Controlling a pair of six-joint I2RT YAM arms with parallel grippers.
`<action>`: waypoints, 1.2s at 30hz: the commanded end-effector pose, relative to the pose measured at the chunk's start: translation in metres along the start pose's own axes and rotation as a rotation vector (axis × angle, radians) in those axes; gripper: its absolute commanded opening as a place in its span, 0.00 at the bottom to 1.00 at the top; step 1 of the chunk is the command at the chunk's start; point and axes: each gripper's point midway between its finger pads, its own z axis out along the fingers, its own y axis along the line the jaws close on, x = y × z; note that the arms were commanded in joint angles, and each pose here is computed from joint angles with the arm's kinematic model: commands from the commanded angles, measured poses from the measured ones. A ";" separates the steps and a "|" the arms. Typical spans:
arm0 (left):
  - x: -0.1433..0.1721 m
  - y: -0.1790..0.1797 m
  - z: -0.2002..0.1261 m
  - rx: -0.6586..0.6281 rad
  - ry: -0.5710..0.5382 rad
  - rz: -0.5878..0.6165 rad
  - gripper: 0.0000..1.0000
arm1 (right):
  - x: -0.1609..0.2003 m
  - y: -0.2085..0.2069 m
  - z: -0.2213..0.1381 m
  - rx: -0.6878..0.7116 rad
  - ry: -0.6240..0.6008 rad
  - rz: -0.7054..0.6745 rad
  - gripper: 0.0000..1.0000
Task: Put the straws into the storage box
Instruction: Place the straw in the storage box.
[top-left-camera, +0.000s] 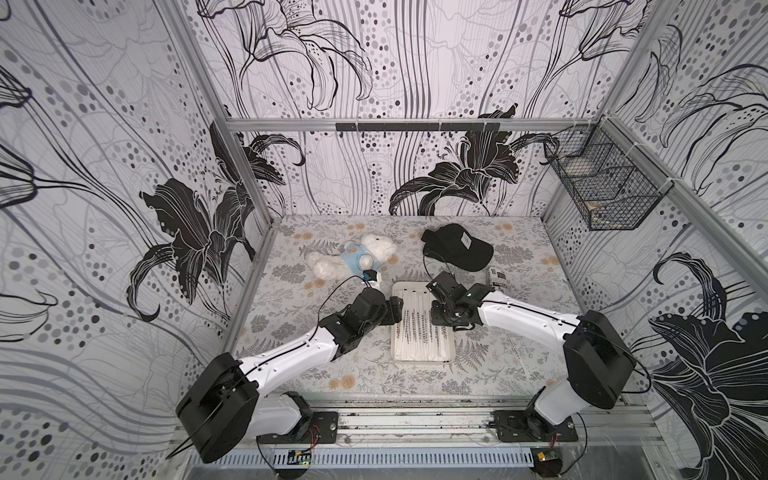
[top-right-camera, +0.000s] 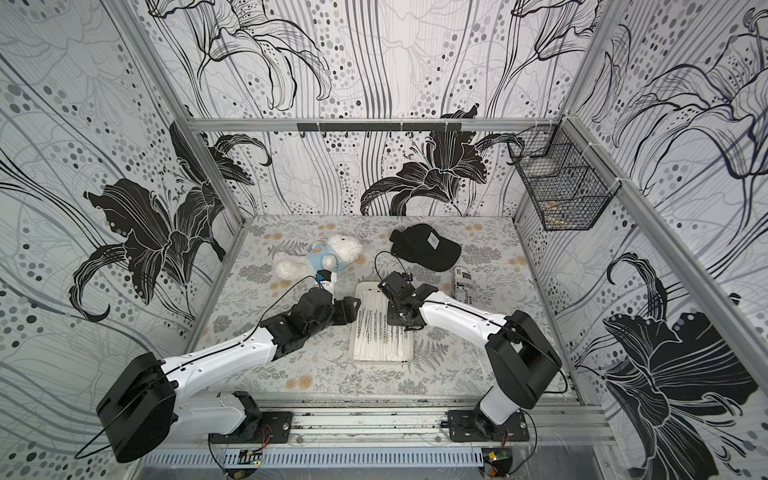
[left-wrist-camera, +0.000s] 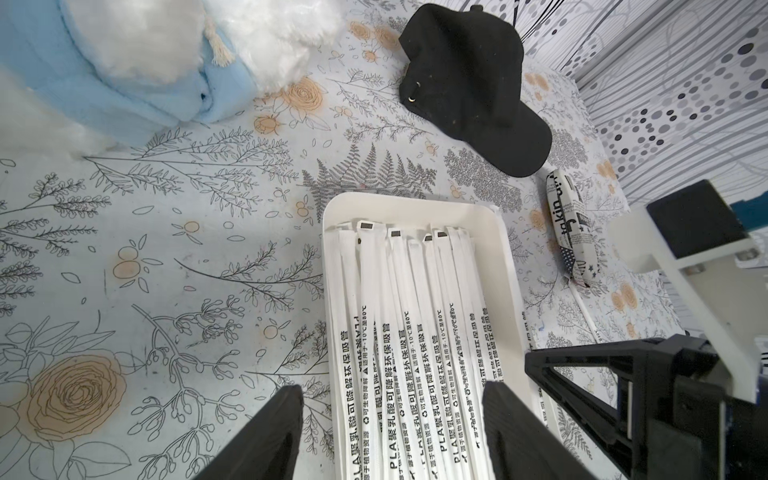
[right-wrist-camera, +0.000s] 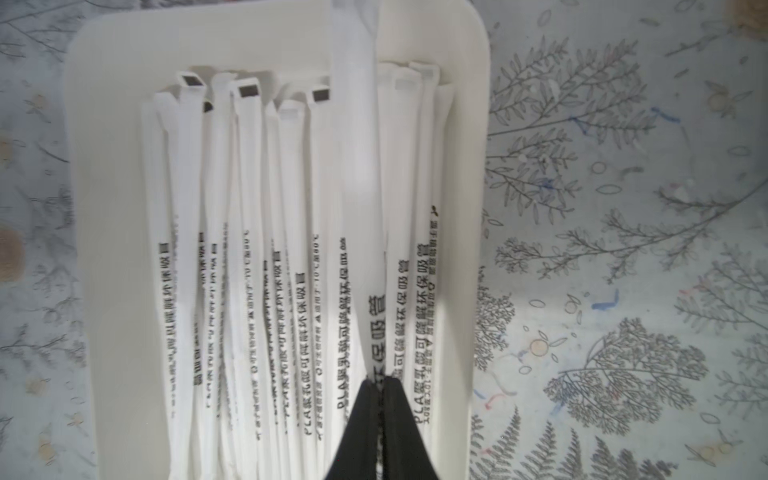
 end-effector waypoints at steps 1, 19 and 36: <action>-0.010 -0.009 -0.003 0.053 -0.038 -0.002 0.73 | 0.005 -0.023 0.008 0.095 0.008 0.019 0.08; -0.009 -0.010 -0.007 0.072 -0.044 0.006 0.73 | 0.007 -0.030 0.039 0.183 0.039 -0.050 0.10; -0.016 -0.018 -0.004 0.081 -0.047 0.032 0.73 | -0.023 -0.021 -0.032 0.092 -0.051 -0.019 0.21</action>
